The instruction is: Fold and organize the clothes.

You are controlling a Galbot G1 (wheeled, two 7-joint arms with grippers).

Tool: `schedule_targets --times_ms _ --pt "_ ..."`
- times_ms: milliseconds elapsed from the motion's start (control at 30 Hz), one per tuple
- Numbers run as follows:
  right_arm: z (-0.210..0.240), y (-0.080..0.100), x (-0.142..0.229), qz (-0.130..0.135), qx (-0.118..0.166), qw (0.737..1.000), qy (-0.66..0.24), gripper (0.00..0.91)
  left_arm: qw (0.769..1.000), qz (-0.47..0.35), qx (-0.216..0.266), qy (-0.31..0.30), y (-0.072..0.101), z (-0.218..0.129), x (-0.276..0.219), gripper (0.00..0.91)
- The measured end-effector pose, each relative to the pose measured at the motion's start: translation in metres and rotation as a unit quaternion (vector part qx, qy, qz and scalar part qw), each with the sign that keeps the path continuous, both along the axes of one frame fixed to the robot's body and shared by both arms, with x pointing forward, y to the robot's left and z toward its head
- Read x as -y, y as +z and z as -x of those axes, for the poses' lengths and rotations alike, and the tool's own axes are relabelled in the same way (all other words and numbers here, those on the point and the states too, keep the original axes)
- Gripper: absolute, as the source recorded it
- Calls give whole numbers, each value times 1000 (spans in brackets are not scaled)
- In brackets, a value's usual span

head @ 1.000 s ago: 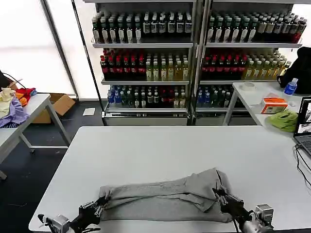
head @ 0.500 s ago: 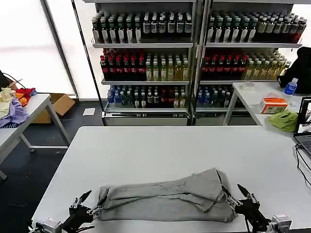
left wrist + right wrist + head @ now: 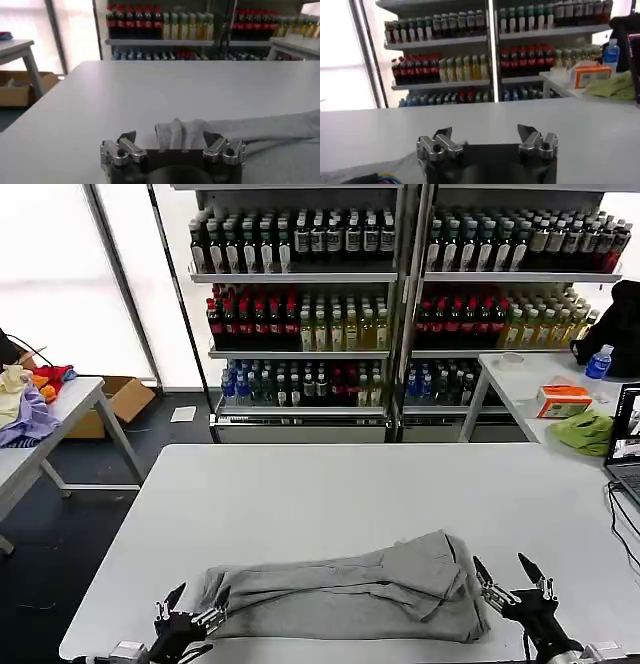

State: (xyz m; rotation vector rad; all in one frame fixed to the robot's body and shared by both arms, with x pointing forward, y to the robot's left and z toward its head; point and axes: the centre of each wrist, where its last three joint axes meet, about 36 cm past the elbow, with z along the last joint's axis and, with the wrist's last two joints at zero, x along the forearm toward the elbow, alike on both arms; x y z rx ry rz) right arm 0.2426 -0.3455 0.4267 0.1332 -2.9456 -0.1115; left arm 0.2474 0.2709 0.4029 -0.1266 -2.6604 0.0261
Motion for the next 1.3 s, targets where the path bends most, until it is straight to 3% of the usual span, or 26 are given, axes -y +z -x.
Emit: schedule_targets --times_ms 67,133,200,233,300,333,967,1300 --pt "0 -1 0 -2 3 1000 0 907 1000 0 -5 5 -4 -1 1 907" --pt "-1 -2 -1 -3 4 1000 0 907 1000 -1 -10 11 -8 -1 1 796" --pt "-1 -2 -1 -3 6 1000 -3 907 1000 0 -18 14 -12 0 1 615" --pt "-1 -3 -1 -4 6 1000 -4 907 1000 1 -20 14 -14 0 3 262" --pt "-1 -3 0 -3 7 1000 -6 907 1000 5 -27 13 -16 2 6 50" --pt "0 -4 0 -3 7 1000 -6 907 999 5 -29 13 -17 3 8 20" --pt "-1 -8 -2 -12 12 1000 -9 907 999 29 -21 2 -29 1 35 10" --pt "-2 -7 -3 -13 14 1000 -5 907 999 22 -7 31 -16 -1 2 10"
